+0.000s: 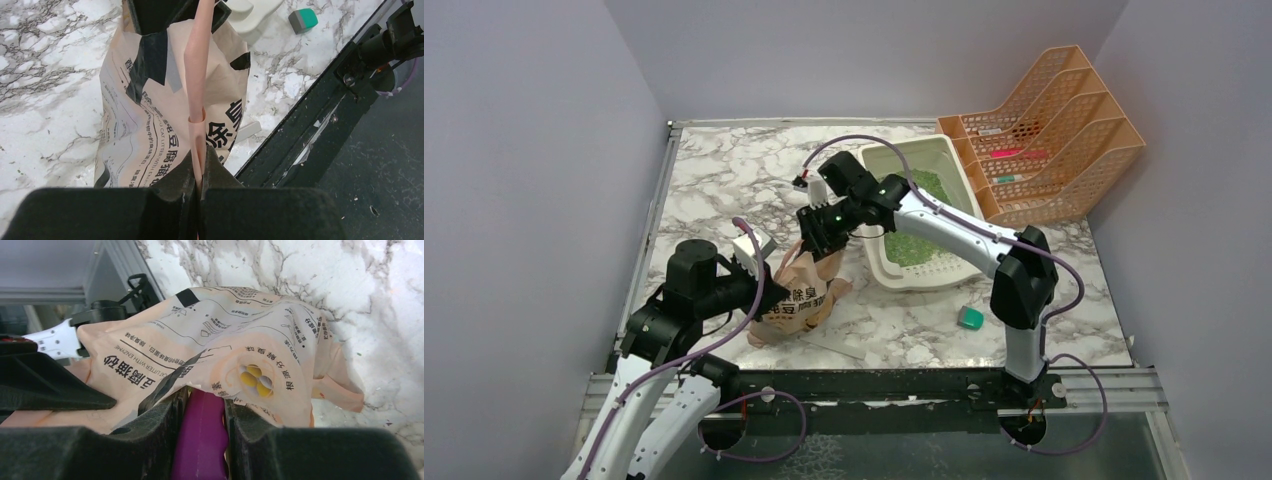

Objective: Fill the litter box with clean litter
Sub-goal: 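Scoop the cat litter from the cat litter bag.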

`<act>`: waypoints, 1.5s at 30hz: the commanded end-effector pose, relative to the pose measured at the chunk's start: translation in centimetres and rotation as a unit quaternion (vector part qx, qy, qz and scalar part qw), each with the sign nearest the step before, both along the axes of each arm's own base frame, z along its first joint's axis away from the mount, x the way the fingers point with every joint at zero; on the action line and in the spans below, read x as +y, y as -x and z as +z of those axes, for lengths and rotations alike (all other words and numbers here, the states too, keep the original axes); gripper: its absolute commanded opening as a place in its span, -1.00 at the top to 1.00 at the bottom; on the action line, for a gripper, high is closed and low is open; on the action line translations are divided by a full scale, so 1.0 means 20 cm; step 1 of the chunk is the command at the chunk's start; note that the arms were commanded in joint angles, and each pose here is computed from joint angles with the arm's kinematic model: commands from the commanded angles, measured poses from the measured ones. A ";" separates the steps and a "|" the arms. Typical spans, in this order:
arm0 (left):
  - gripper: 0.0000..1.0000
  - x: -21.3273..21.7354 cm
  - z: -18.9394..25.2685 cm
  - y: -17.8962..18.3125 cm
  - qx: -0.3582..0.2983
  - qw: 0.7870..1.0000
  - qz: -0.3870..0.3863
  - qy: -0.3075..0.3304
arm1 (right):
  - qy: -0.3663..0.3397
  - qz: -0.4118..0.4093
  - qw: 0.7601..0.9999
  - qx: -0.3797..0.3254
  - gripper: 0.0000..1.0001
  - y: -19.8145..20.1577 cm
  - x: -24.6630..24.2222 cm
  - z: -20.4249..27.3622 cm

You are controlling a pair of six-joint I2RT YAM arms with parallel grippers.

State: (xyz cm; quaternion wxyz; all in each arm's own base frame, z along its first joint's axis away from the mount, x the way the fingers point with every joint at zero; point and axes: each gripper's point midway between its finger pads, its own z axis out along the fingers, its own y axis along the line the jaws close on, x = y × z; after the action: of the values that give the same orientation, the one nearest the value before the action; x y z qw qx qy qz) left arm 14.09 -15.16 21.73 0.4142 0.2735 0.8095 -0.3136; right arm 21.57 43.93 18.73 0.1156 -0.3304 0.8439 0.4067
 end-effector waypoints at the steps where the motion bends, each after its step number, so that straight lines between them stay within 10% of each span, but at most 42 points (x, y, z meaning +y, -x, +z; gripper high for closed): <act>1: 1.00 -0.01 -0.01 0.02 0.006 1.000 -0.007 0.010 | -0.103 0.034 0.991 0.072 0.99 0.07 0.02 0.17; 19: 1.00 -0.01 0.00 0.02 0.004 1.000 -0.006 0.012 | -0.253 0.002 0.944 0.213 0.99 -0.03 -0.27 0.34; 45: 1.00 -0.02 0.00 0.02 0.008 1.000 -0.010 0.013 | -0.265 -0.121 0.929 0.230 0.99 -0.19 -0.51 0.26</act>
State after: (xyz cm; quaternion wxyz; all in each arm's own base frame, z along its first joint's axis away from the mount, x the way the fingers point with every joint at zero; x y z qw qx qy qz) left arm 14.07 -15.11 21.81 0.4191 0.2700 0.8081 -0.3137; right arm 25.10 34.47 22.19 0.0171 -0.0655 0.7502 0.6577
